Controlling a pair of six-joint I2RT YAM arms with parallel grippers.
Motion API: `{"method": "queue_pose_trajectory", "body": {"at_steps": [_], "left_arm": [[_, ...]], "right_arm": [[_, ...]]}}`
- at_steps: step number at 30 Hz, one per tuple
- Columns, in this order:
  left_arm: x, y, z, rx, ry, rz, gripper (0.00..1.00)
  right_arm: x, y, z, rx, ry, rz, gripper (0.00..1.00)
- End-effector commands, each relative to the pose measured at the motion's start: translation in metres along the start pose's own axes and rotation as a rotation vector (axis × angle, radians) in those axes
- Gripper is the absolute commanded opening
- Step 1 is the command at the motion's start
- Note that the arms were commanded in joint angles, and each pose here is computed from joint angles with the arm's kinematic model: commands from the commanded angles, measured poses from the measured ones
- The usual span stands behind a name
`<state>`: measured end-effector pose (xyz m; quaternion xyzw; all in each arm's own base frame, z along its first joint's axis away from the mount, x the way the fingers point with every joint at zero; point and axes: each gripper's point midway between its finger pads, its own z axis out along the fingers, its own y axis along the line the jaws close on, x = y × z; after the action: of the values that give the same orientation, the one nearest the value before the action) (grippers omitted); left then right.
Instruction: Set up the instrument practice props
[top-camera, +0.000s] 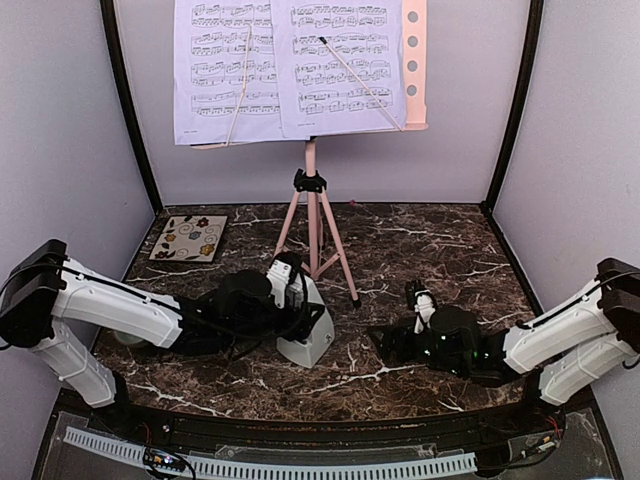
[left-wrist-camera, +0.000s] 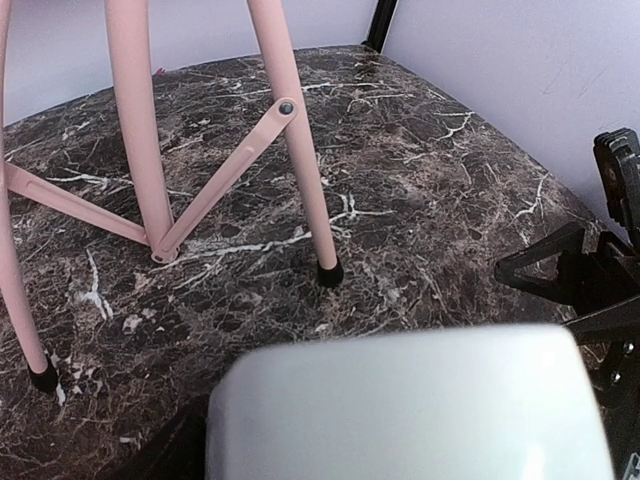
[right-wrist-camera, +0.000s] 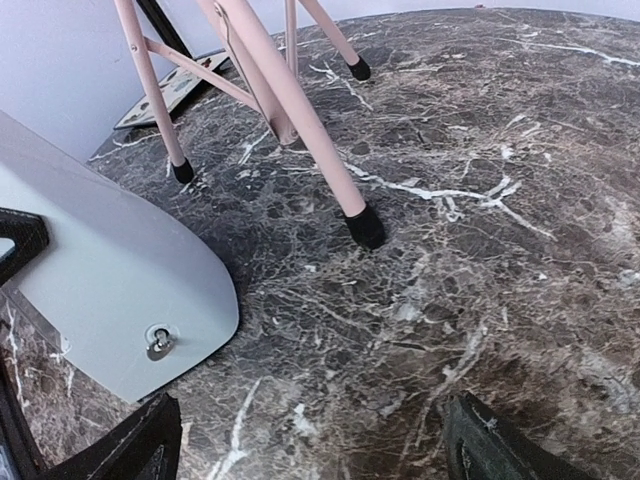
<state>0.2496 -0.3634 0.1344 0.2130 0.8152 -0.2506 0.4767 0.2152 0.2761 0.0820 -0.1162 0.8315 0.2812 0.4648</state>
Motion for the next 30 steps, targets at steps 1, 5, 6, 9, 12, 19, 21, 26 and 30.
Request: {"method": "queue_pose_trajectory", "body": {"at_steps": [1,5,6,9,12,19,21,26,30], "left_arm": [[-0.044,-0.014,-0.024,0.08,-0.128,-0.011,0.49],[-0.06,-0.027,-0.04,0.172,-0.194,0.001,0.41],[-0.065,-0.03,-0.045,0.195,-0.22,-0.001,0.4],[-0.079,-0.04,-0.06,0.254,-0.296,0.014,0.36],[-0.088,-0.047,-0.068,0.272,-0.336,0.05,0.34],[-0.103,-0.058,-0.078,0.295,-0.387,0.077,0.3],[-0.106,-0.059,-0.08,0.298,-0.396,0.075,0.3],[-0.111,-0.059,-0.083,0.294,-0.411,0.064,0.3],[-0.113,-0.058,-0.084,0.284,-0.42,0.058,0.29]], "right_arm": [[-0.023,0.041,0.003,-0.157,-0.089,-0.017,0.87],[-0.025,0.065,0.003,-0.259,-0.095,-0.05,0.7],[-0.026,0.071,0.002,-0.276,-0.1,-0.056,0.65],[-0.027,0.086,-0.004,-0.316,-0.13,-0.073,0.62],[-0.028,0.1,-0.009,-0.349,-0.159,-0.101,0.61],[-0.026,0.116,-0.007,-0.323,-0.164,-0.189,0.61],[-0.025,0.116,-0.002,-0.29,-0.156,-0.205,0.6],[-0.025,0.11,0.009,-0.179,-0.138,-0.203,0.59],[-0.023,0.11,0.012,-0.161,-0.131,-0.191,0.6]]}}
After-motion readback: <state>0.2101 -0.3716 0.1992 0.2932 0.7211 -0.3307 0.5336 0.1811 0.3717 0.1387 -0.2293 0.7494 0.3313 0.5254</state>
